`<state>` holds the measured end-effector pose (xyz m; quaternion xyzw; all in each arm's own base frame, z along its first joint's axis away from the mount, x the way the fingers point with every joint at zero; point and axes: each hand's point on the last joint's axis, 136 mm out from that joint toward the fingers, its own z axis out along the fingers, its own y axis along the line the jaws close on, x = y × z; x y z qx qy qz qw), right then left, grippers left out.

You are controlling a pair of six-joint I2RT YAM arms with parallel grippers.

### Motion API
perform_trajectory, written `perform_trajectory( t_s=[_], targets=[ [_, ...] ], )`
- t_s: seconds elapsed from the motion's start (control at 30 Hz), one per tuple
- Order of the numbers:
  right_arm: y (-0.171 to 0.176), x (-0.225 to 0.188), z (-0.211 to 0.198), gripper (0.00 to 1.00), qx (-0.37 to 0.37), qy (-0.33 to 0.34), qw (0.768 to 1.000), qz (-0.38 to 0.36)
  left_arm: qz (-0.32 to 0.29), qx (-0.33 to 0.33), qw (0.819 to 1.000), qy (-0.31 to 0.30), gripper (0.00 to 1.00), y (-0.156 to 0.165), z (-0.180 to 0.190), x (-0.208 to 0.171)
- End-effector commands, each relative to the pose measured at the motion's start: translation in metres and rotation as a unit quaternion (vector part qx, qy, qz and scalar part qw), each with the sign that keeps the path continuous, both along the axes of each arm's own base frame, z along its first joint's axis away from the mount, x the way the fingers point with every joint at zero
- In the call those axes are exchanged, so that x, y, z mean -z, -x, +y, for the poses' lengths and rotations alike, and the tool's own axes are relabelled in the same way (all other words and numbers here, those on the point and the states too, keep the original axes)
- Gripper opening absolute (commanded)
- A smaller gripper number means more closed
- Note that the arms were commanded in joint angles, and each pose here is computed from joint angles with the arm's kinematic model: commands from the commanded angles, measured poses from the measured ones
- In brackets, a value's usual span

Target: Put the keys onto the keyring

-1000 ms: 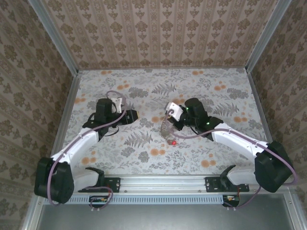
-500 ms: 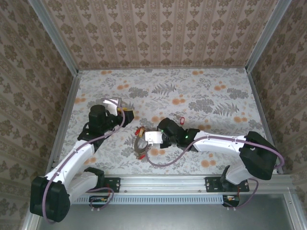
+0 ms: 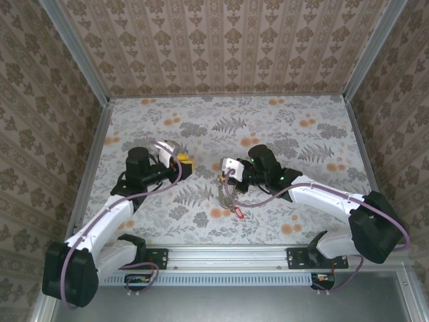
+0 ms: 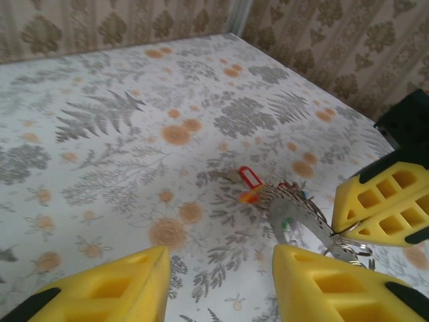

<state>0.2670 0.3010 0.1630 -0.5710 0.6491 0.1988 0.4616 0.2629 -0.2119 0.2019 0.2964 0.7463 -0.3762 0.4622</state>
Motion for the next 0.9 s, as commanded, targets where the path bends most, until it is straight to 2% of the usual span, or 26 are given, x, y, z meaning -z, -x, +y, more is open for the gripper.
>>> perform_trajectory(
  t_s=[0.0,0.17,0.37,0.5,0.67,0.87],
  targets=[
    [-0.003,-0.024,0.004,0.0,-0.003,-0.037,0.998,-0.042,-0.018,0.085,0.996,0.016,0.46,0.014,-0.024,-0.017],
    [-0.004,-0.02,0.005,0.0,-0.002,-0.034,0.999,-0.04,0.01,0.174,0.984,0.039,0.48,0.031,-0.052,-0.013],
    [-0.004,-0.018,0.003,0.0,0.0,-0.036,0.999,-0.041,0.061,0.201,0.977,0.042,0.53,0.029,-0.062,0.002],
    [-0.005,-0.017,0.003,0.0,0.001,-0.037,0.998,-0.044,0.091,0.256,0.961,0.057,0.53,0.042,-0.082,0.001],
    [-0.009,-0.017,0.002,0.0,0.01,-0.039,0.998,-0.047,0.141,0.273,0.95,0.053,0.53,0.043,-0.091,0.014],
    [-0.011,-0.019,-0.001,0.0,0.019,-0.043,0.998,-0.05,0.158,0.293,0.941,0.055,0.51,0.05,-0.094,0.015]
  ],
)
